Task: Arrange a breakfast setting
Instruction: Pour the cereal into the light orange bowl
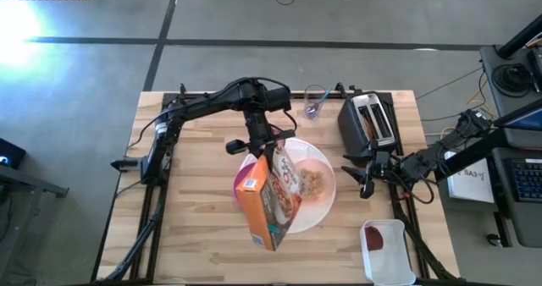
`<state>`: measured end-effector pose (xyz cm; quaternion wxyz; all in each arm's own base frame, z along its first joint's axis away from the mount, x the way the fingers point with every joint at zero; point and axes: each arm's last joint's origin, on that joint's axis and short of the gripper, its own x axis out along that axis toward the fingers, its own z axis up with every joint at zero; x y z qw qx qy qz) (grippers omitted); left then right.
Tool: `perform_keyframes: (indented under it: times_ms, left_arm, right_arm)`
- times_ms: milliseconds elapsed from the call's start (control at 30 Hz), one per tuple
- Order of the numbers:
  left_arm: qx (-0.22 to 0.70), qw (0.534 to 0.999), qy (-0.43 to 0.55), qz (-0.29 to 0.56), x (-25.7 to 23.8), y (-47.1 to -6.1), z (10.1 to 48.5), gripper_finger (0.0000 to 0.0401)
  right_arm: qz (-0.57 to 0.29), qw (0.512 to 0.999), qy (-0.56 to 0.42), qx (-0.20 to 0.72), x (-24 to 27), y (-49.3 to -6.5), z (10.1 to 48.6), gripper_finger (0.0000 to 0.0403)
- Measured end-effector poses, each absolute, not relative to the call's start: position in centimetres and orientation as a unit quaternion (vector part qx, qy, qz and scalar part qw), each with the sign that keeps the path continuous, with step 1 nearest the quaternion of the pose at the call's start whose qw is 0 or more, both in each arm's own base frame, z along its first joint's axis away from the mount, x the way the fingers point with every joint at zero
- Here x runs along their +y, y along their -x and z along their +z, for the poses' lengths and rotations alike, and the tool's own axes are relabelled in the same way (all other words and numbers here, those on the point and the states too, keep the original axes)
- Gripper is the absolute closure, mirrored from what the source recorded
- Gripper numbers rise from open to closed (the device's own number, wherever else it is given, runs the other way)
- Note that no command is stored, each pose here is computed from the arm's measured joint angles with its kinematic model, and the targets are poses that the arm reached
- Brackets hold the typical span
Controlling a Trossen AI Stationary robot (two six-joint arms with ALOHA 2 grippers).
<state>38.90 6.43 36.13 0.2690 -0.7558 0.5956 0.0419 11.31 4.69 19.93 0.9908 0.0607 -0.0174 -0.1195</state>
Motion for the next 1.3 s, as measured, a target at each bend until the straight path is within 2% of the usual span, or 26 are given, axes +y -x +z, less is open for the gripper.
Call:
perform_keyframes:
  times_ms: [300,600,900,1300]
  left_arm:
    - [0.596,0.279,0.752,0.038,6.5,-38.8,36.1,0.0401]
    - [0.597,0.308,0.740,0.018,6.4,-38.9,36.1,0.0401]
    - [0.599,0.389,0.701,-0.001,6.4,-38.8,35.9,0.0401]
    - [0.603,0.457,0.653,-0.019,5.3,-38.7,36.2,0.0401]
  right_arm:
    - [-0.119,0.991,-0.061,-0.017,4.7,-11.3,19.9,0.0225]
    - [-0.119,0.991,-0.061,-0.017,4.7,-11.3,19.9,0.0225]
    - [-0.119,0.991,-0.061,-0.017,4.7,-11.3,19.9,0.0225]
    - [-0.119,0.991,-0.061,-0.017,4.7,-11.3,19.9,0.0225]
